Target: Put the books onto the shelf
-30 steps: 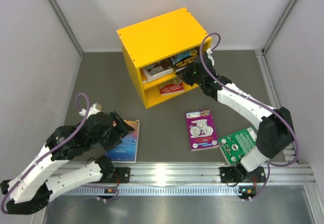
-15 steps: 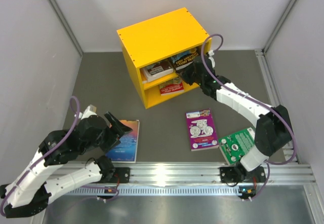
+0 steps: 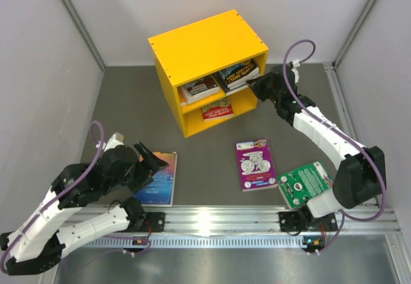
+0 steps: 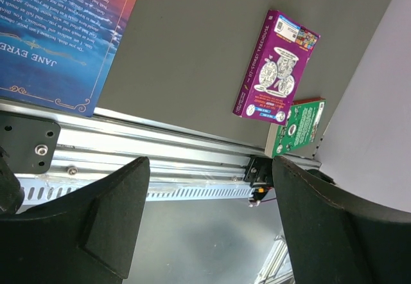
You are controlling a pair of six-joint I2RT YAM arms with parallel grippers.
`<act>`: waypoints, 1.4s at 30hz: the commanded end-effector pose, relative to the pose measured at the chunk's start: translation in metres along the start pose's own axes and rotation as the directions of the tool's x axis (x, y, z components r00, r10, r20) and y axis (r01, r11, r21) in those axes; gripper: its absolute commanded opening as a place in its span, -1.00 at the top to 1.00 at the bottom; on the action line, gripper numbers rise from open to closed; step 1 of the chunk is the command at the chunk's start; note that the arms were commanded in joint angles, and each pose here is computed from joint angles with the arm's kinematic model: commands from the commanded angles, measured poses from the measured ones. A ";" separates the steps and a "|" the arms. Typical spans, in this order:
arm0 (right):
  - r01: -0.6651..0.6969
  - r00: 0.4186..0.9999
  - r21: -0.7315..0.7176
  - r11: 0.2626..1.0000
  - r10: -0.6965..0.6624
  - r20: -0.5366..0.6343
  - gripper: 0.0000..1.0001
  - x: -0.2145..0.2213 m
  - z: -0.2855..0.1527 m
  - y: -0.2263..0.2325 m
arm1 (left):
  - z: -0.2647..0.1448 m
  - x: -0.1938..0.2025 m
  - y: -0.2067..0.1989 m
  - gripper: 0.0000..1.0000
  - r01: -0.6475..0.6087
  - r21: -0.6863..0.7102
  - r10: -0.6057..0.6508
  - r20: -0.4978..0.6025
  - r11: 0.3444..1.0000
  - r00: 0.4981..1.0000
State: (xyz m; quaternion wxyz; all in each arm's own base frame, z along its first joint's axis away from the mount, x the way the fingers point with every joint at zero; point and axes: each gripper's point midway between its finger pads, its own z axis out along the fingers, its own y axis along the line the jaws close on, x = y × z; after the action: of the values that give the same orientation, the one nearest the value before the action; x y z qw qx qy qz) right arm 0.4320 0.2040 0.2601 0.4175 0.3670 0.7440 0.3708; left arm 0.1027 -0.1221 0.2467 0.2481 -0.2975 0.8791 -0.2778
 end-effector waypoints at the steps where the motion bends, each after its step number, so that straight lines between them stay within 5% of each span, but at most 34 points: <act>1: 0.071 0.995 -0.159 0.985 -0.081 -0.059 1.00 0.019 -0.034 0.043 | 0.001 0.002 0.041 -0.64 -0.056 -0.164 0.055 -0.011 0.985 0.998; 8: 0.043 0.991 -0.297 0.954 -0.079 -0.112 1.00 0.059 -0.062 0.060 | 0.009 0.007 0.040 -0.64 -0.044 -0.150 0.042 -0.019 0.988 0.999; 20: 0.006 0.996 -0.233 0.972 -0.026 -0.083 1.00 0.076 -0.027 0.082 | 0.008 0.007 0.027 -0.63 -0.058 -0.135 0.055 -0.030 0.989 0.998; 32: 0.145 0.987 0.016 0.989 -0.146 0.070 1.00 0.072 0.002 0.072 | -0.008 0.002 0.039 -0.63 -0.046 -0.130 0.044 -0.019 0.990 0.999; 42: 0.307 0.943 0.237 0.922 -0.328 0.056 1.00 0.086 0.027 0.042 | -0.010 0.003 0.047 -0.63 -0.028 -0.106 0.026 -0.021 0.994 0.999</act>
State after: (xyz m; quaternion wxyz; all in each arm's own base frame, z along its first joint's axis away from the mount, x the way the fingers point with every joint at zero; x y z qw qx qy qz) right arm 0.4385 0.3076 0.2634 0.4539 0.3232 0.7908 0.2532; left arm 0.0964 -0.1161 0.2465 0.2506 -0.2954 0.8735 -0.2950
